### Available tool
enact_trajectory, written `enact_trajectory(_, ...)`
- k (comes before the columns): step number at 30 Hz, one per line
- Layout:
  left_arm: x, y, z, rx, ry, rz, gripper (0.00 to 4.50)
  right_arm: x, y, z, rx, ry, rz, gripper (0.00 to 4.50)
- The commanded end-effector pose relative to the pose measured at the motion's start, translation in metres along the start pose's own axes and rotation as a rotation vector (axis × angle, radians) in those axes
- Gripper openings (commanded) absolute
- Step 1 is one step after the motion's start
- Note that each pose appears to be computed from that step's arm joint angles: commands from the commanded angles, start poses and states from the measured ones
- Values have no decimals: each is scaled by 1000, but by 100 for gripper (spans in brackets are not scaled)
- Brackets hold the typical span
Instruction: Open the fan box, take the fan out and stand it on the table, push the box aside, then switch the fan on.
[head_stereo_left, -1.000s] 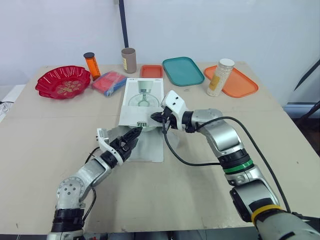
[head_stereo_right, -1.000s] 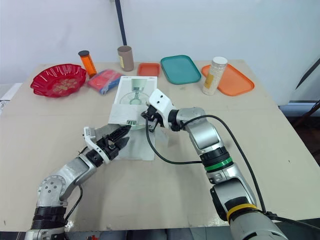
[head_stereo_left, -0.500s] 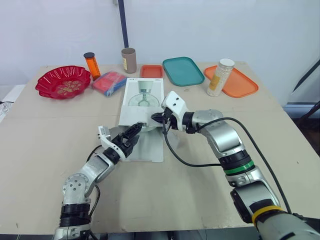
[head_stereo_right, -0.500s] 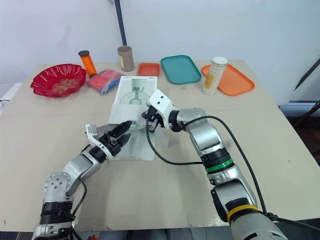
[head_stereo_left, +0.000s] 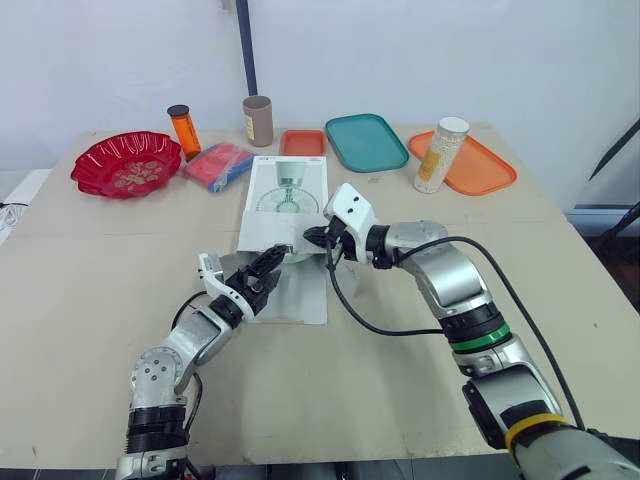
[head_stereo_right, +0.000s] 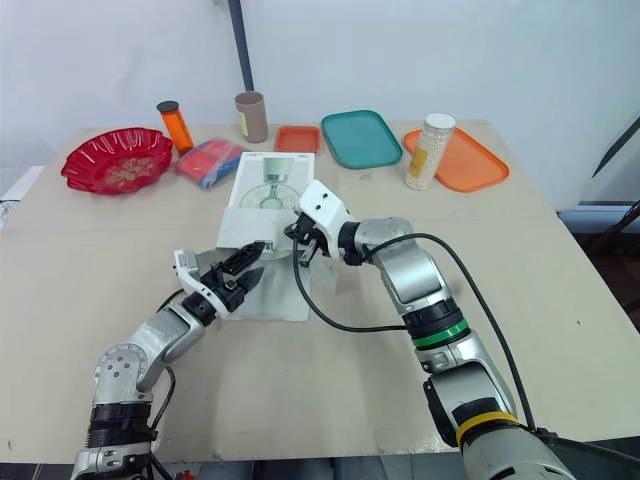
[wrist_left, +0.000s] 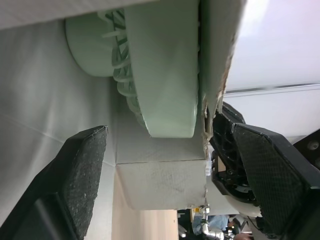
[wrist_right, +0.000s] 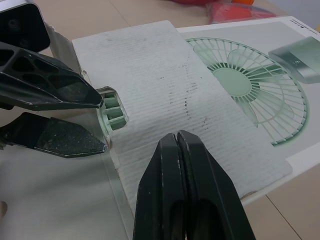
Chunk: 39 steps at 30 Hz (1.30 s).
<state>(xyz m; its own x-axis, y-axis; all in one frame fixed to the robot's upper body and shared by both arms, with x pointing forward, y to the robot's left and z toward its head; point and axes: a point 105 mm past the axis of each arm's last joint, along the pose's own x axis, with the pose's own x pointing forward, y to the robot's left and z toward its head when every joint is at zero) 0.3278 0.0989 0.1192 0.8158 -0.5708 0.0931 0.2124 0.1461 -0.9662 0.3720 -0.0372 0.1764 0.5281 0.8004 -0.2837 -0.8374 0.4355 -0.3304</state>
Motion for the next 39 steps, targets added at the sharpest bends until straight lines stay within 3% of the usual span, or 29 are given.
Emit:
enact_trajectory(1,1,-3,3,7,1,-12,308,-3,-1,7,-20,-21,-13,0)
enact_trajectory(12,6,1,2,-27,10,-13,308,-5,-2,6,-14,-18,-26,0)
enact_trajectory(16,9,0,2,-29,7,-22,213,-6,-2,5,-15,-15,-32,0)
enact_trajectory(18,9,-3,4,-28,-4,-37,140,-7,-2,5,-13,-14,-34,0)
enact_trajectory(28,8,3,5,-20,4,-5,140,-7,-3,4,-12,-12,-40,0)
enact_trajectory(39,-21,12,5,-25,26,41,140,-8,-4,6,-17,-15,-41,0)
